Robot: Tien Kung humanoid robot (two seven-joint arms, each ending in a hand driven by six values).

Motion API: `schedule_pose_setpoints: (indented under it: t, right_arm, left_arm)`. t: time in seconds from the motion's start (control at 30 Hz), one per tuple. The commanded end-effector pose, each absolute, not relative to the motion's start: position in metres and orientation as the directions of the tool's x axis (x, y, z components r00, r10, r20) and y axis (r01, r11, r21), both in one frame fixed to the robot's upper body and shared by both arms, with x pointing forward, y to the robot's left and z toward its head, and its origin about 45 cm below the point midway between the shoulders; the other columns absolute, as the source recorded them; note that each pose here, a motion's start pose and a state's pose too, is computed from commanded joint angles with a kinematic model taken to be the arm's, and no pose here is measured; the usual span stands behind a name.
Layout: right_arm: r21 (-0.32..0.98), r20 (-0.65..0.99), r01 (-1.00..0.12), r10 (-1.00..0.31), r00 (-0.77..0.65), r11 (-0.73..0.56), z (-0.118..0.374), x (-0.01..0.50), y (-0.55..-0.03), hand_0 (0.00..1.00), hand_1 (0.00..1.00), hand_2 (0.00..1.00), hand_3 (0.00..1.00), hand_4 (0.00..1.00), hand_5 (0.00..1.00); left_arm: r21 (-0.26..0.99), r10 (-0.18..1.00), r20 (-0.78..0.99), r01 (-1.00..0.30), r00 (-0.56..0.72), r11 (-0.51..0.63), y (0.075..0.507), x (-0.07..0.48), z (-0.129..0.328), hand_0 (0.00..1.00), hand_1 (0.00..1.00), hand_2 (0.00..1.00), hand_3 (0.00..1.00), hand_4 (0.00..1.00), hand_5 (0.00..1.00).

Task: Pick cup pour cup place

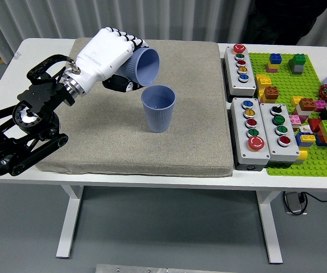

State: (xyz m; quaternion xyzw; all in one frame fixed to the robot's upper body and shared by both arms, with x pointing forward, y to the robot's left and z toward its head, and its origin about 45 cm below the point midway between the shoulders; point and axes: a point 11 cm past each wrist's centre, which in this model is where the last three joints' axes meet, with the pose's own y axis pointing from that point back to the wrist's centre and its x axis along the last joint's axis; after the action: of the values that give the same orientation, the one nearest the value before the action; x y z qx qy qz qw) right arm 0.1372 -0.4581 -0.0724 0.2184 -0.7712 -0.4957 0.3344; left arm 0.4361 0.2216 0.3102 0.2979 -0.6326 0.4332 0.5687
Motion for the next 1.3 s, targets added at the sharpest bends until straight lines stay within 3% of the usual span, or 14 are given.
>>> schedule_pose_setpoints:
  t: [0.3, 0.6, 0.77, 1.13, 1.3]
  right_arm:
    - [0.911, 0.296, -0.008, -0.668, -0.683, 0.412, -0.072, 0.139, -0.458, 0.685, 0.633, 0.586, 0.566, 0.002, 0.111]
    - [0.913, 0.298, 0.001, -0.667, -0.683, 0.408, -0.075, 0.132, -0.457, 0.686, 0.633, 0.586, 0.567, 0.002, 0.111]
    - [0.913, 0.304, 0.006, -0.672, -0.676, 0.407, -0.076, 0.129, -0.456, 0.685, 0.633, 0.586, 0.567, 0.002, 0.110]
    - [0.912, 0.321, 0.025, -0.674, -0.666, 0.410, -0.079, 0.119, -0.456, 0.685, 0.634, 0.586, 0.566, 0.002, 0.110]
    - [0.912, 0.324, 0.028, -0.675, -0.662, 0.410, -0.079, 0.117, -0.456, 0.685, 0.633, 0.586, 0.565, 0.002, 0.110]
  left_arm:
    - [-0.267, 0.529, 0.844, -0.927, -0.091, 0.265, 0.256, 0.434, 0.312, 0.438, 0.419, 0.476, 0.514, 0.771, 0.216]
    - [-0.261, 0.868, 0.492, -0.963, -0.074, 0.066, 0.269, 0.414, 0.278, 0.461, 0.439, 0.484, 0.513, 0.767, 0.219]
    - [-0.247, 0.898, 0.424, -0.969, -0.119, -0.012, 0.263, 0.403, 0.251, 0.486, 0.468, 0.503, 0.527, 0.763, 0.232]
    - [-0.202, 0.883, 0.456, -0.979, -0.114, -0.022, 0.254, 0.363, 0.200, 0.498, 0.488, 0.510, 0.531, 0.763, 0.237]
    - [-0.148, 0.889, 0.457, -0.989, -0.046, 0.025, 0.241, 0.352, 0.179, 0.506, 0.505, 0.521, 0.530, 0.764, 0.243]
